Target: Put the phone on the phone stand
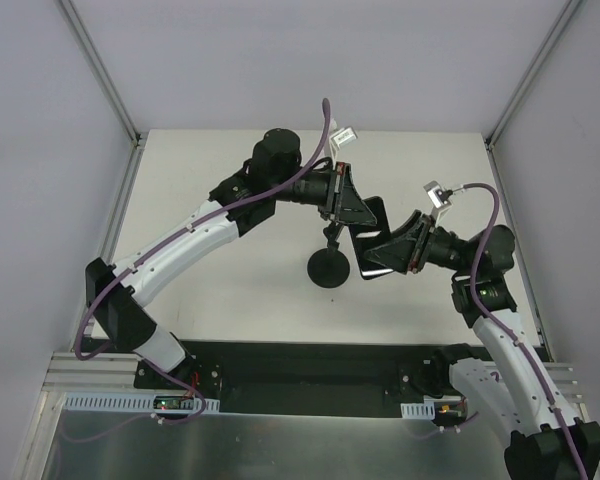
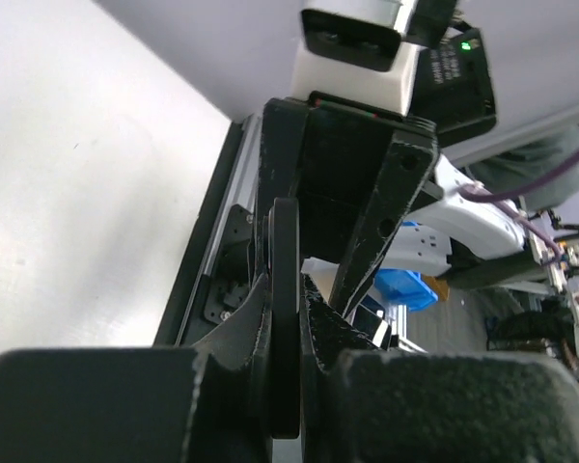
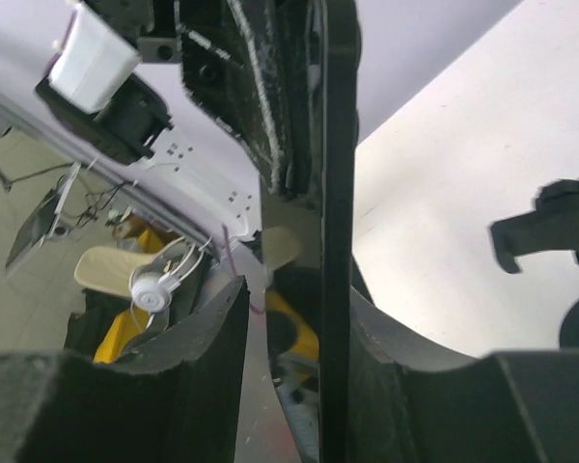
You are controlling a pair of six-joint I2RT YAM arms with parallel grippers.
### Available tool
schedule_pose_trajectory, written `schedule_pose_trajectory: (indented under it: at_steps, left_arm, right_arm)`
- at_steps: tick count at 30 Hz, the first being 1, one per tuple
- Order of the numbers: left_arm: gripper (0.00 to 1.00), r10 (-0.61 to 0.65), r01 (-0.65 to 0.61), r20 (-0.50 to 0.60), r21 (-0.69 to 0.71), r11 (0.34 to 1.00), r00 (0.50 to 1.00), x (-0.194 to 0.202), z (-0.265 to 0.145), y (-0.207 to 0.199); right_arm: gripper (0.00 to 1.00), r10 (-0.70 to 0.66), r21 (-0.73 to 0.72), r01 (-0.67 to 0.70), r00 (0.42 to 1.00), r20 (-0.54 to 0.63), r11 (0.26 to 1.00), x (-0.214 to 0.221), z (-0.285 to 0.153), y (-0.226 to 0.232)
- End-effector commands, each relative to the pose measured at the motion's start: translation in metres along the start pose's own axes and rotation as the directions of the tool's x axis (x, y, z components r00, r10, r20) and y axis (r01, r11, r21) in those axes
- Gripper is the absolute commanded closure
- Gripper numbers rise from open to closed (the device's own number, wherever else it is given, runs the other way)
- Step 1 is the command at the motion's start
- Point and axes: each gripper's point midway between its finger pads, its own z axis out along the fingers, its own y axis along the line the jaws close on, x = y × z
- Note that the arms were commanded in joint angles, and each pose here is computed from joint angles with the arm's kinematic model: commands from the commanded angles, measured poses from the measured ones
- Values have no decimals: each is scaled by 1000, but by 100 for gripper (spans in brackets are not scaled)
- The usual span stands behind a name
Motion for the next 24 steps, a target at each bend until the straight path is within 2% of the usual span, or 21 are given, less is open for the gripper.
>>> schedule_pose_trajectory:
  at_steps: [1,4,7,10,11,12,13,16,20,22,24]
  left_arm:
    - [100,224,-241,110,184,953,968,-16,-21,-58]
    - [100,251,-268,102,211,940,963,-13,-23,-63]
    - [100,255,-270,93,228,935,962,-12,-23,-66]
    - [100,257,-269,81,248,931,963,-10,-25,-70]
    - [100,257,-269,80,249,930,963,-10,-26,-72]
    - [98,260,-269,69,263,927,963,-7,-27,-73]
    - [84,260,-267,60,269,925,964,-6,-27,-73]
    - [64,276,-265,9,315,911,961,5,-31,-77]
    - [60,282,-240,-66,361,901,957,19,-33,-76]
    - [62,276,-228,-85,367,902,957,22,-32,-74]
    - [69,276,-226,-90,365,903,957,23,-32,-72]
  right_arm:
    - [62,-145,-166,139,989,-26,976,0,-2,48]
    - [72,-159,-192,148,986,-41,970,5,-2,53]
    - [76,-185,-236,165,980,-68,958,12,-3,62]
    - [97,-213,-255,190,975,-68,948,12,-3,69]
    - [99,-214,-253,191,975,-67,948,11,-3,68]
    - [99,-220,-256,197,973,-64,946,10,-3,70]
    - [99,-223,-255,200,973,-62,946,9,-2,70]
    - [99,-230,-255,209,972,-55,944,7,-2,71]
    - [99,-238,-267,212,969,-70,940,8,-2,72]
    - [99,-235,-263,211,970,-64,942,7,-1,72]
    - [99,-232,-264,207,971,-65,942,7,-1,72]
